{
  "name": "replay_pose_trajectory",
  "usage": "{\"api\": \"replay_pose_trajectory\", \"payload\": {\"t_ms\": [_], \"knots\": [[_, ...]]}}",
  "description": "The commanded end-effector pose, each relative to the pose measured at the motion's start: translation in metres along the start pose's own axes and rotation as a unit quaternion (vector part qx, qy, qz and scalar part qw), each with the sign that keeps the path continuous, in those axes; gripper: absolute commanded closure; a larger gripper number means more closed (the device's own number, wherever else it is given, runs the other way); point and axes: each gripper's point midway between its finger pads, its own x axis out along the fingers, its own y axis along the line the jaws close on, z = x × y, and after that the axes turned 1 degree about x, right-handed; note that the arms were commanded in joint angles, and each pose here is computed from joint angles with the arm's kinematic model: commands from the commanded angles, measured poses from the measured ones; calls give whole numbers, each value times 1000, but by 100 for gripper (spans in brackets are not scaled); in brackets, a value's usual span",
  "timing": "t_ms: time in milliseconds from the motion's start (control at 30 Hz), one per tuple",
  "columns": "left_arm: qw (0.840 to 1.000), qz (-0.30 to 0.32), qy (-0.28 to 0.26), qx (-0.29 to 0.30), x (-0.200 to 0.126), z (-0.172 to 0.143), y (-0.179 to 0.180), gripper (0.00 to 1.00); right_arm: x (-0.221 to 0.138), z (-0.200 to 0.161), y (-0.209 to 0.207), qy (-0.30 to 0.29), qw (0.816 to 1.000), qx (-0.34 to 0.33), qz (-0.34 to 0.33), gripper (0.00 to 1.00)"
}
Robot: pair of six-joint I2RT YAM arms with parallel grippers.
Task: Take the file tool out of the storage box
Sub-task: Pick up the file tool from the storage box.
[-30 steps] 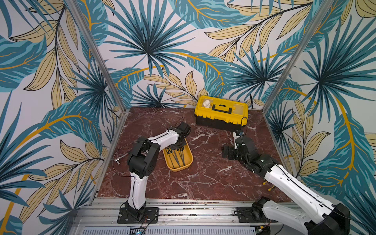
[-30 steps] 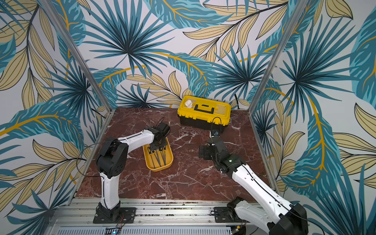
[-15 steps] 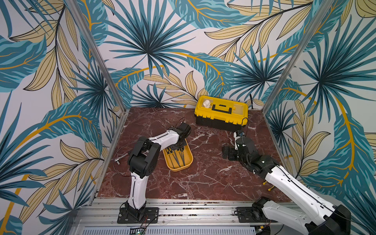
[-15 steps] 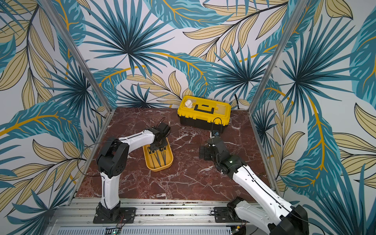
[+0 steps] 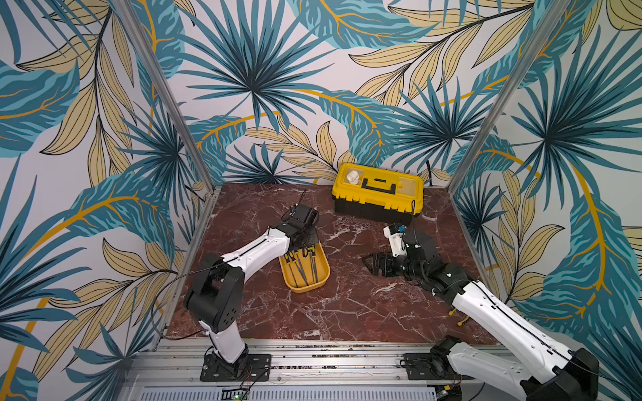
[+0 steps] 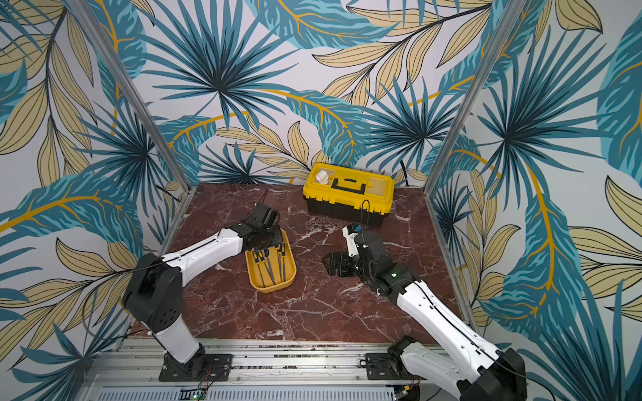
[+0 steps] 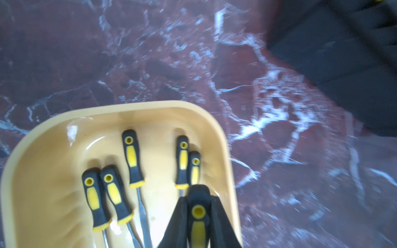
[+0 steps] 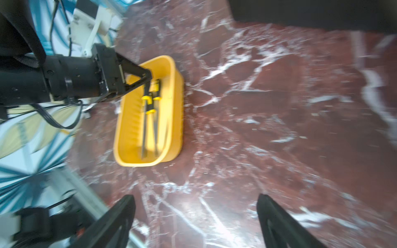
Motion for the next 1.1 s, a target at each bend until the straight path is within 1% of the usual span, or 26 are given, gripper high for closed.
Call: {"api": "replay_pose_trajectory", "payload": {"t_ms": [0, 100, 167, 200, 267, 400, 433, 567, 700, 800, 1067], "knots": [[996, -81, -14, 18, -20, 2, -26, 92, 3, 3, 40, 18, 994, 36, 101, 14], [993, -118, -24, 11, -38, 5, -35, 92, 7, 6, 51, 22, 990, 51, 129, 22], [990, -139, -28, 4, -49, 6, -41, 92, 8, 6, 58, 29, 988, 60, 142, 30], [989, -147, -30, 2, -53, 7, -43, 91, 8, 11, 64, 20, 986, 58, 155, 34], [986, -164, -33, -4, -61, 8, -48, 91, 11, 11, 68, 24, 985, 61, 160, 41], [982, -185, -30, -17, -71, 6, -53, 91, 18, 7, 77, 33, 983, 63, 166, 53], [979, -200, -40, -20, -76, 11, -58, 91, 21, 6, 79, 35, 984, 63, 166, 55], [975, -218, -42, -32, -81, 10, -62, 91, 31, 1, 86, 41, 985, 55, 157, 60], [972, -227, -41, -39, -84, 9, -66, 91, 42, -5, 89, 44, 989, 43, 135, 65], [971, -232, -39, -43, -84, 8, -68, 91, 51, -10, 87, 49, 992, 34, 112, 67], [966, -252, -33, -48, -87, 5, -77, 91, 65, -14, 89, 55, 993, 26, 99, 72]]}}
